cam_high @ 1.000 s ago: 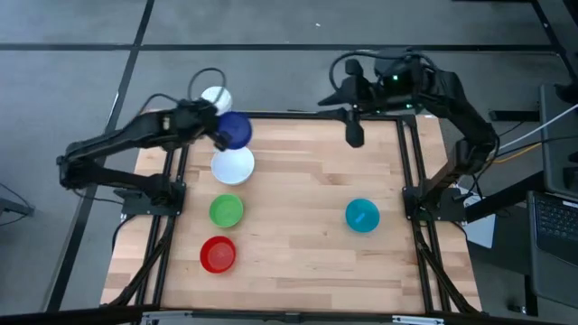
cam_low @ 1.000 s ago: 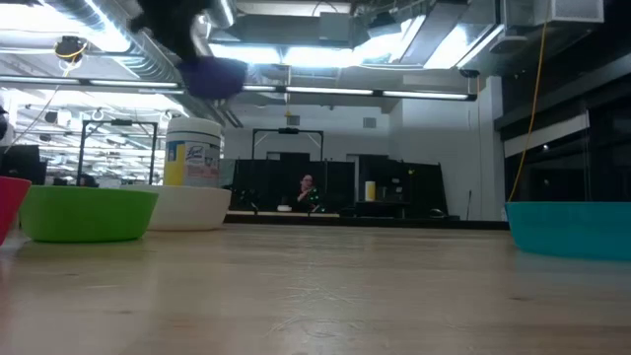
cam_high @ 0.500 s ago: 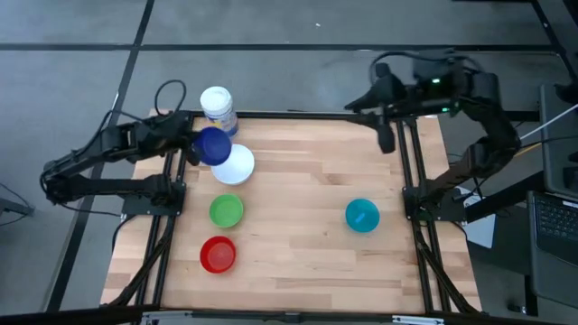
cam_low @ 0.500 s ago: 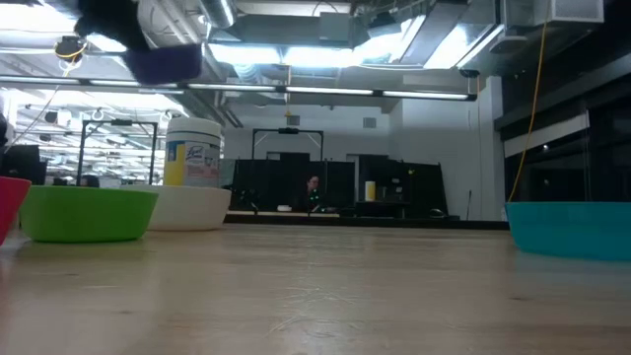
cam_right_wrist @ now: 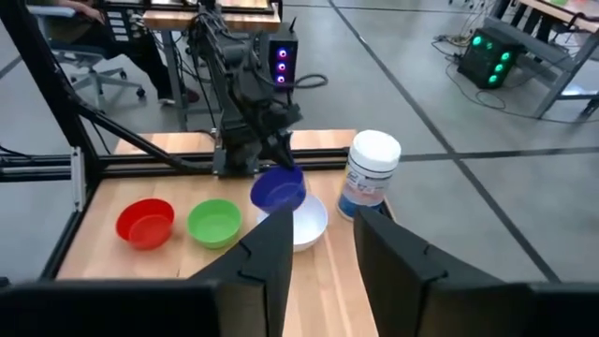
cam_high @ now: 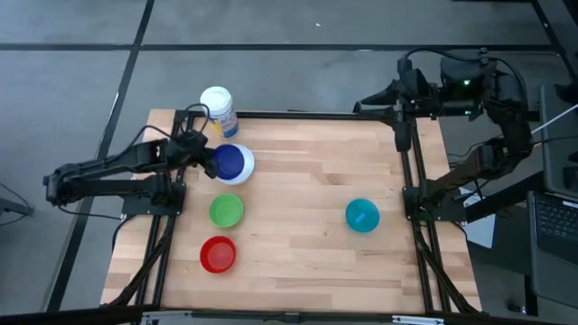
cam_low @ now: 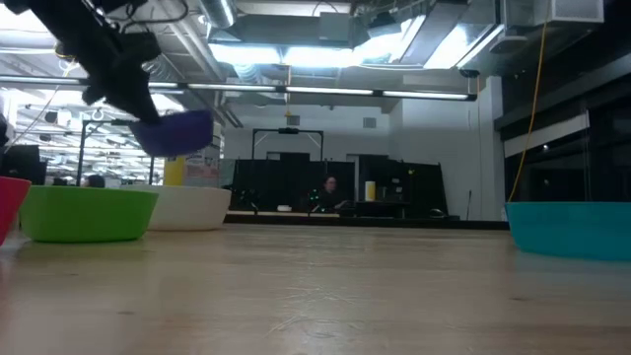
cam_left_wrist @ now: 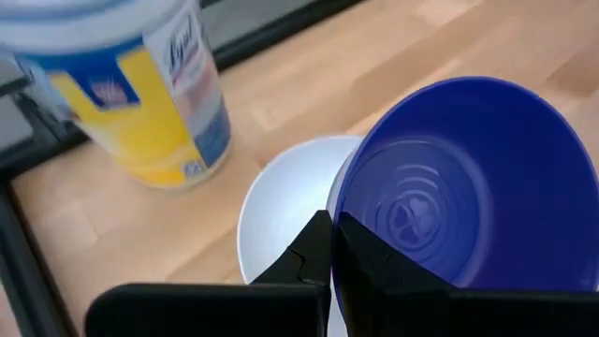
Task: Nest bowls inside each other
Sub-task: Stack the blue bowl on top of the white bowl
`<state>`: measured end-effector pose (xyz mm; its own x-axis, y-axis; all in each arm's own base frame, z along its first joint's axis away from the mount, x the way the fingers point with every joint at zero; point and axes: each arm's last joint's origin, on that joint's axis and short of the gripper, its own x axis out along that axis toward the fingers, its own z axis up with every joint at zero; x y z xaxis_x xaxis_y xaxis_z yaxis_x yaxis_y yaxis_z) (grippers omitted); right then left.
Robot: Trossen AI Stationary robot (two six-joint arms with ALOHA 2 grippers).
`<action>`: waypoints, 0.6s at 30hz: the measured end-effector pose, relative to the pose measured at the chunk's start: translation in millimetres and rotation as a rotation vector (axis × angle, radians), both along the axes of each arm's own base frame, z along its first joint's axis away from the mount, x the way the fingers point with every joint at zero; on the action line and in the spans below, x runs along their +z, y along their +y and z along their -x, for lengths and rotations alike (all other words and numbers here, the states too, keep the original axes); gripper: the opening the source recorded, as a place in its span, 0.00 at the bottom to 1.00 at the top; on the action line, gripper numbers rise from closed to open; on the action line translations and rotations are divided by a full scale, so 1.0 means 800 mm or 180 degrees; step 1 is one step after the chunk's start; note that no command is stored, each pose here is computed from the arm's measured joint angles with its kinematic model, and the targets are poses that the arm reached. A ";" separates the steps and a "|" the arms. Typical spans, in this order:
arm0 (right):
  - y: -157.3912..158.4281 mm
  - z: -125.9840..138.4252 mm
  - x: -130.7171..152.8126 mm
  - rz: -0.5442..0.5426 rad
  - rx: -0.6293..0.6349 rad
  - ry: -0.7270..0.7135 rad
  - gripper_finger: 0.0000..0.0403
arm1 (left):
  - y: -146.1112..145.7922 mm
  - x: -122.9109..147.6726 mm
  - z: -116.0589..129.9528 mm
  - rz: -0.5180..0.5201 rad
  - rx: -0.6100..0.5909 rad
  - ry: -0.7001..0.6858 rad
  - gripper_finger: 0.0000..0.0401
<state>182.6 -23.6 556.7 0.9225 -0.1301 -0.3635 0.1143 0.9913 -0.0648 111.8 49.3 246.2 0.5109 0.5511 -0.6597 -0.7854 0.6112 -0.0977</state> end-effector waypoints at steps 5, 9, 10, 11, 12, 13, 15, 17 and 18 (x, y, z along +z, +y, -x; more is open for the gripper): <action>0.004 0.006 0.001 -0.0008 0.0022 -0.0013 0.31 | 0.000 -0.016 0.001 0.0065 0.0031 0.0089 0.00; 0.006 0.011 0.003 -0.0001 0.0033 -0.0042 0.30 | 0.004 -0.022 0.001 0.0057 0.0100 0.0068 0.00; 0.006 0.012 0.004 -0.0001 0.0033 -0.0047 0.30 | 0.005 -0.023 0.001 0.0051 0.0121 0.0053 0.00; 0.006 0.012 0.004 0.0001 0.0034 -0.0048 0.29 | 0.007 -0.025 0.001 0.0062 0.0152 0.0055 0.00; 0.006 0.013 0.004 0.0001 0.0035 -0.0049 0.29 | 0.009 -0.028 0.002 0.0084 0.0181 0.0082 0.00; 0.006 0.013 0.004 -0.0001 0.0042 -0.0051 0.29 | 0.011 -0.030 0.001 0.0102 0.0208 0.0093 0.00; 0.006 0.013 0.004 -0.0007 0.0060 -0.0055 0.29 | 0.015 -0.030 -0.001 0.0117 0.0242 0.0042 0.00; 0.008 0.014 0.004 -0.0008 0.0089 -0.0060 0.29 | 0.020 -0.031 -0.004 0.0136 0.0242 0.0003 0.00; 0.009 0.014 0.004 -0.0008 0.0104 -0.0060 0.30 | 0.022 -0.033 -0.006 0.0163 0.0252 0.0012 0.00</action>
